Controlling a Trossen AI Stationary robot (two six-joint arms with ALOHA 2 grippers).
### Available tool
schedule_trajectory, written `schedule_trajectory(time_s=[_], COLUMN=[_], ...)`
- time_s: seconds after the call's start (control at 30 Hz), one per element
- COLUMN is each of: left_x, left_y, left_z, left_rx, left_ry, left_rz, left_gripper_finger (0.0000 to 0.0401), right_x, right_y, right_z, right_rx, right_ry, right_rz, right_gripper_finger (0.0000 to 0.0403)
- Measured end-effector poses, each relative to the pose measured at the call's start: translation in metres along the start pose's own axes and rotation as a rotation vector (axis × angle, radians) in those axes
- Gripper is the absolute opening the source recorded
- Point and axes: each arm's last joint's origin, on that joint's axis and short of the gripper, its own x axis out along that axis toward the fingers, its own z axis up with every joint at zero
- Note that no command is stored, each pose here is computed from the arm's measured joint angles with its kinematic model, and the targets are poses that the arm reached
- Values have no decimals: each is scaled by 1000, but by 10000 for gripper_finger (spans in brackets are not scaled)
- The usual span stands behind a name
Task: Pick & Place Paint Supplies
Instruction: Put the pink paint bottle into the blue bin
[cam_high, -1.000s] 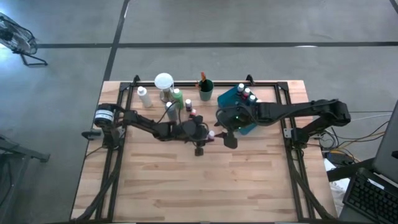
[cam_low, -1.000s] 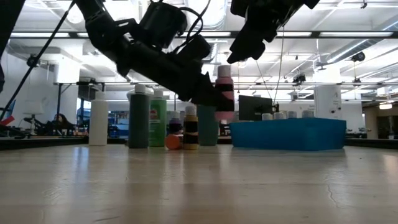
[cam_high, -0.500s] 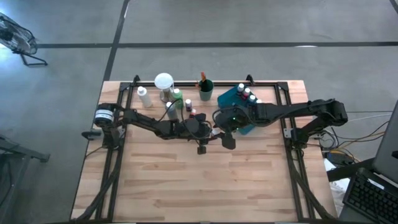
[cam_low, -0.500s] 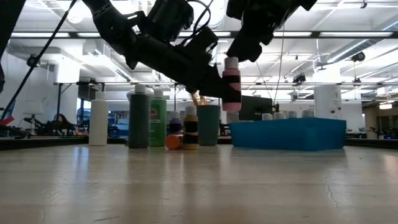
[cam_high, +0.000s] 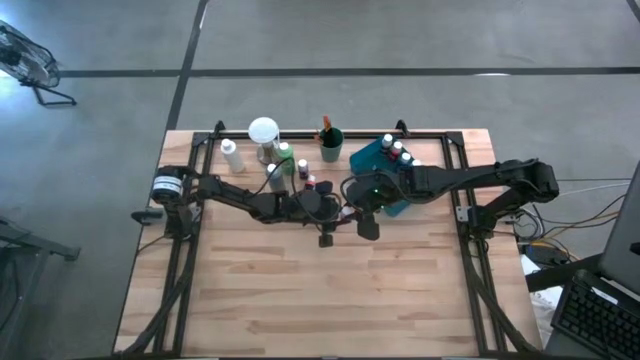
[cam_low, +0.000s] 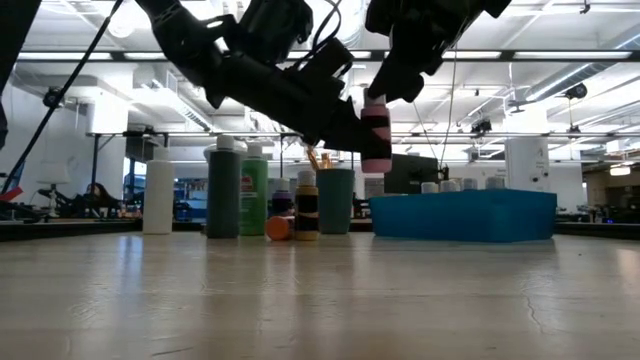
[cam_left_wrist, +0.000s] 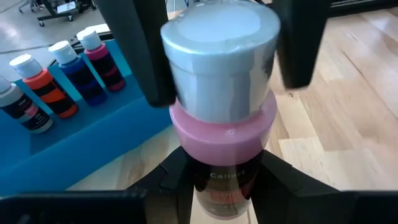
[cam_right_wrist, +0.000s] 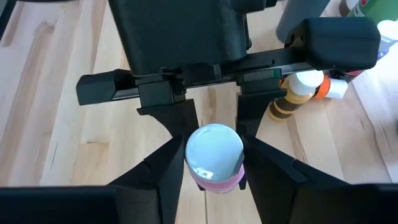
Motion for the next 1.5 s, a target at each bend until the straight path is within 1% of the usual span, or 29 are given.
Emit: schedule_trajectory(time_s=[0.4, 0.67, 0.97, 1.07, 1.13, 1.3, 1.43, 1.5], left_x=[0, 0, -1, -4, -8, -19, -28, -34], left_y=[0, 0, 0, 1, 1, 5, 9, 13], left_z=[2, 2, 3, 5, 7, 18, 17, 20], left_rx=[-5, -3, 3, 4, 6, 3, 9, 9], left_ry=[-2, -3, 4, 7, 18, 2, 74, 97], left_rz=[-11, -10, -13, -11, -10, 2, 6, 44], left_gripper_finger=[122, 127, 173, 185, 196, 240, 277, 289], right_x=[0, 0, -6, -11, -15, -26, -37, -46], right_y=[0, 0, 0, 0, 0, 0, 0, -1], right_z=[0, -1, -1, -2, -6, -6, -9, -11], right_rx=[-12, -12, -10, 15, 28, 47, 57, 80], right_ry=[4, 5, -1, 12, 47, 35, 37, 45], right_rz=[-8, -8, -7, -22, -38, -63, -115, -158], right_gripper_finger=[117, 116, 116, 116, 116, 116, 116, 116])
